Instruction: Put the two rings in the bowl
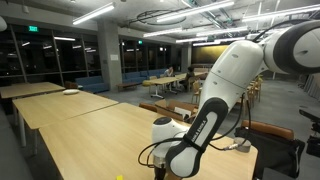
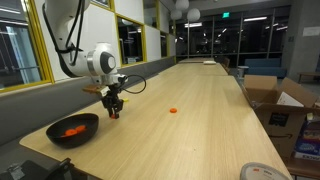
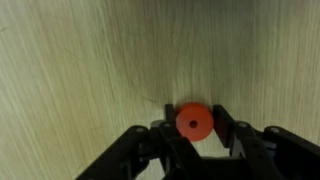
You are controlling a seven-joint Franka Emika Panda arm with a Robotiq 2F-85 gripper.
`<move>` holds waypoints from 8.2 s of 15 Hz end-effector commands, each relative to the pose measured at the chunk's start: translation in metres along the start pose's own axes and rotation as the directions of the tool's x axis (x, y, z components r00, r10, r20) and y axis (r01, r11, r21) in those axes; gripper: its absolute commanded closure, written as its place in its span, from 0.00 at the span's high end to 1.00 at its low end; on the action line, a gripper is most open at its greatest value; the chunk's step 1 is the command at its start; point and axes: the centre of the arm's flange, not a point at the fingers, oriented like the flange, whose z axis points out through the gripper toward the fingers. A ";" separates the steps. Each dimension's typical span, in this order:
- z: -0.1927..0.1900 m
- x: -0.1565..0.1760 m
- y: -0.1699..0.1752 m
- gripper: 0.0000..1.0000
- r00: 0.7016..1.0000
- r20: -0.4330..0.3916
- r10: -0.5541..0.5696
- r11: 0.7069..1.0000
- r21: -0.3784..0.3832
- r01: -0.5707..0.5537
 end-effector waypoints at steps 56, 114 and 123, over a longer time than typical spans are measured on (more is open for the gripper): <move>-0.083 0.123 0.269 1.00 0.956 0.025 0.293 0.956 -0.025 -0.292; -0.006 0.178 0.259 0.29 0.929 -0.010 0.371 0.929 0.004 -0.371; -0.047 0.115 0.207 0.24 0.955 0.067 0.290 0.956 0.013 -0.292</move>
